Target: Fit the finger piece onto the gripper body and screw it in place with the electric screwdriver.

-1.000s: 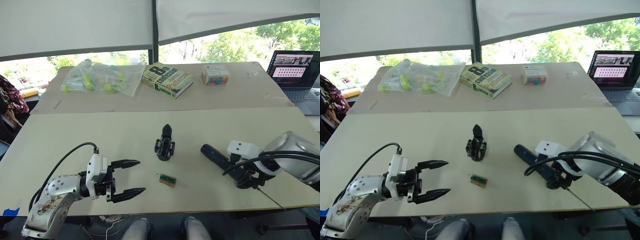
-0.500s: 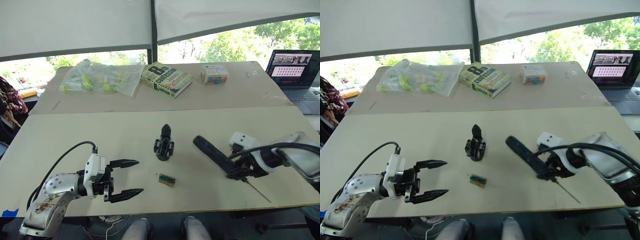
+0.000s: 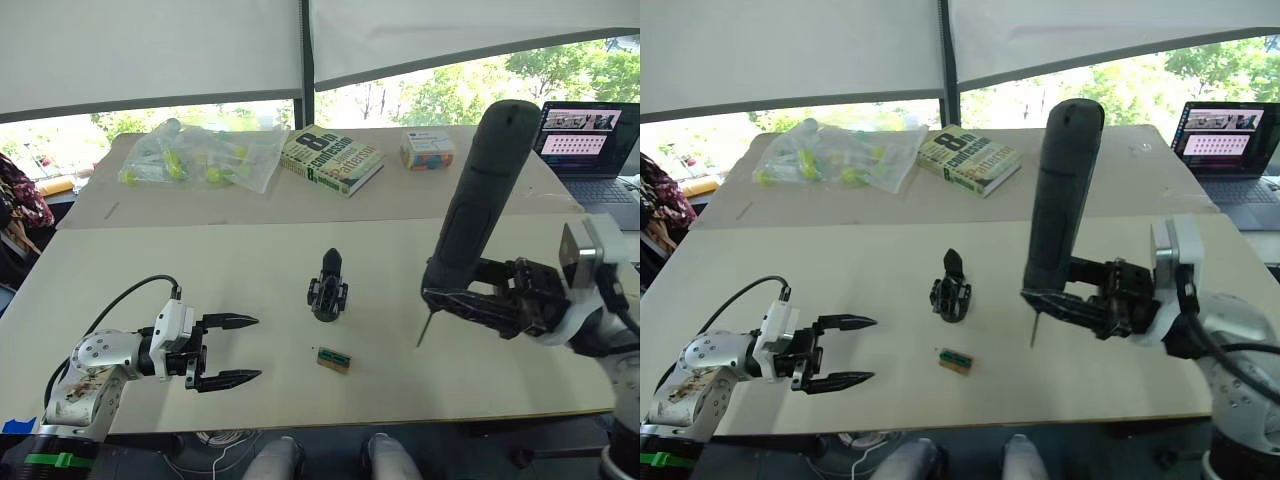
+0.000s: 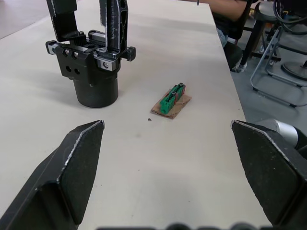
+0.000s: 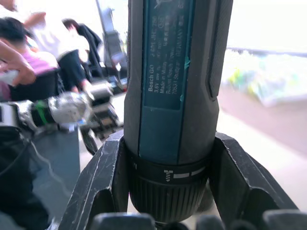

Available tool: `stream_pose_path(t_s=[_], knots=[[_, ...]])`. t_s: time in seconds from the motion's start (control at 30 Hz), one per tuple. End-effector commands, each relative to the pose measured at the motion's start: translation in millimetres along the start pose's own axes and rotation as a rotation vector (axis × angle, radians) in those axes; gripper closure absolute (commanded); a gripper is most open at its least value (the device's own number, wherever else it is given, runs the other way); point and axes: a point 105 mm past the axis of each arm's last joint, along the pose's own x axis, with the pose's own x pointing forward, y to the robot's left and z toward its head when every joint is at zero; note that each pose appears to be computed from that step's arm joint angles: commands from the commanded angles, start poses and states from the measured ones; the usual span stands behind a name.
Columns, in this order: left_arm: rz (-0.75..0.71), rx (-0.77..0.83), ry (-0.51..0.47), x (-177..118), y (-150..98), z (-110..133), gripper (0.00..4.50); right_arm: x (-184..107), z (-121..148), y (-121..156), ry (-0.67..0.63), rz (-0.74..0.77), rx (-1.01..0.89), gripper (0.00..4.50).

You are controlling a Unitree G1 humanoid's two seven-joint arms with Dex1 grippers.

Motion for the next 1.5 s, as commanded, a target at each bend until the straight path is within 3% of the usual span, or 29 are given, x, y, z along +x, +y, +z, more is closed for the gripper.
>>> stream_pose_path(t_s=[0.03, 0.27, 0.5, 0.9, 1.5], knots=[[-0.048, -0.005, 0.003, 9, -5, 0, 0.0, 21, 3, 20, -0.08, 0.125, -0.142, 2.58], [-0.032, -0.026, 0.009, 27, -1, -10, 0.0, 34, -30, 22, -0.098, 0.278, -0.165, 2.58], [-0.031, 0.017, 0.022, 43, 5, -17, 0.0, 35, -41, 14, -0.094, 0.323, -0.205, 2.58], [-0.053, 0.008, -0.004, 78, 5, -25, 0.0, 50, -40, 9, -0.12, 0.296, -0.183, 2.58], [-0.059, -0.004, 0.007, 91, 0, -36, 0.0, 55, -62, 14, -0.052, 0.295, -0.144, 2.58]])
